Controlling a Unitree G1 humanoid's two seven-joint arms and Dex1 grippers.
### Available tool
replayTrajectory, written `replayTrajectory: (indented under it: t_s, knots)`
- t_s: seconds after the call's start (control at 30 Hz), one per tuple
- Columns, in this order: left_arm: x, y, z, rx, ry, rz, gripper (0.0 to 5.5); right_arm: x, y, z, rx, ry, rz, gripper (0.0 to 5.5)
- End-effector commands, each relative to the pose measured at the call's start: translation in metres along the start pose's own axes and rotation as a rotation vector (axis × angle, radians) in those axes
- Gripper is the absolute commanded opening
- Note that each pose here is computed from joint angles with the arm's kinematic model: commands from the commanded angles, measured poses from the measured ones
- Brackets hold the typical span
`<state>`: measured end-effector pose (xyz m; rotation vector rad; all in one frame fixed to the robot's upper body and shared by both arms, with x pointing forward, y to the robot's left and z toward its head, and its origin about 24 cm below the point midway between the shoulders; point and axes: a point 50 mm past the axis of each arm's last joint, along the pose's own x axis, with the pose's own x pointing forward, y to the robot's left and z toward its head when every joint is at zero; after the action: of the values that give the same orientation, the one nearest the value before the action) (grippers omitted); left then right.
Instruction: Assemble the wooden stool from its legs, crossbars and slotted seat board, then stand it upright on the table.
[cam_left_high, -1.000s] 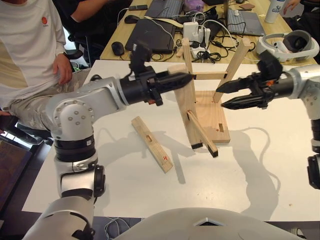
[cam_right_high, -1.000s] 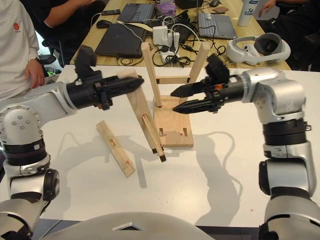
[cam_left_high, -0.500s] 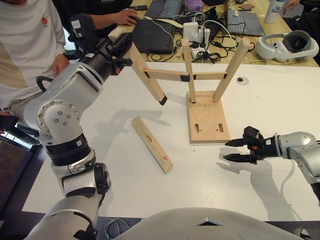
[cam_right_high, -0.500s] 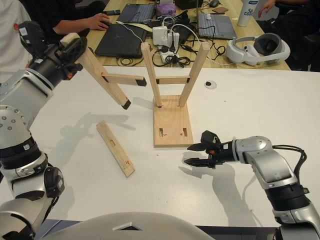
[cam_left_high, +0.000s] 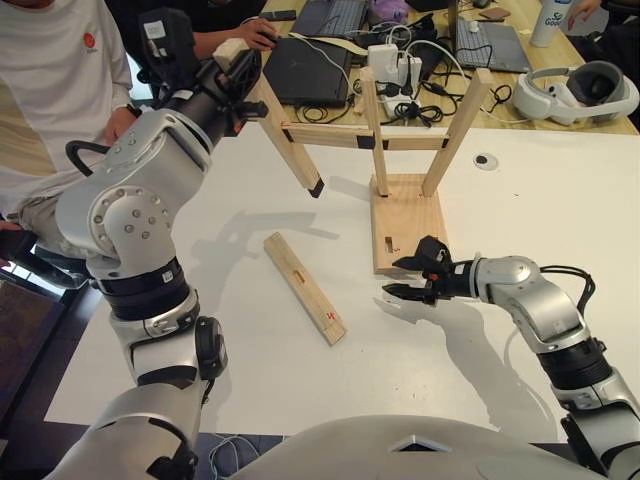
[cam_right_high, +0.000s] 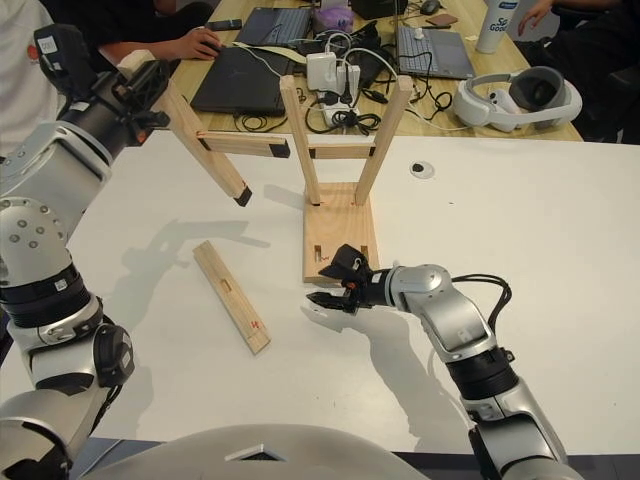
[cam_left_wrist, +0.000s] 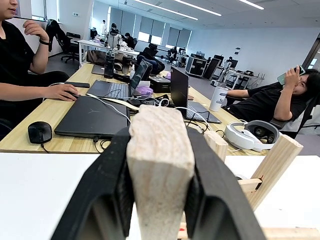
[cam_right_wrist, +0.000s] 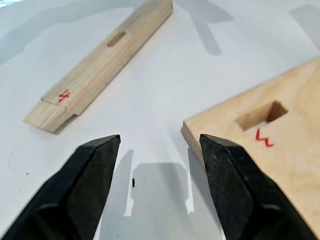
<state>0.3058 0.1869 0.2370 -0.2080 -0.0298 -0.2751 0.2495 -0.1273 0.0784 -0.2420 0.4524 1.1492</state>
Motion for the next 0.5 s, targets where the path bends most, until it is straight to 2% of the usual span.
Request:
replayTrajectory:
  t_s: [0.03,0.13,0.3,0.5]
  knots:
    - [-0.005,-0.001,0.006,0.013,-0.038,0.016,1.01,-0.036,-0.033,0.02,-0.163,0.045,-0.168,2.99]
    - [-0.006,-0.005,0.004,0.009,-0.051,0.024,1.01,-0.039,-0.041,0.002,-0.13,0.116,-0.17,2.99]
    - [-0.002,-0.014,0.0,-0.01,-0.044,0.007,1.01,0.003,-0.015,-0.029,0.007,0.161,0.023,2.99]
    - [0.001,-0.018,-0.004,0.017,-0.025,-0.007,1.01,0.056,0.002,-0.022,0.05,0.132,0.116,2.99]
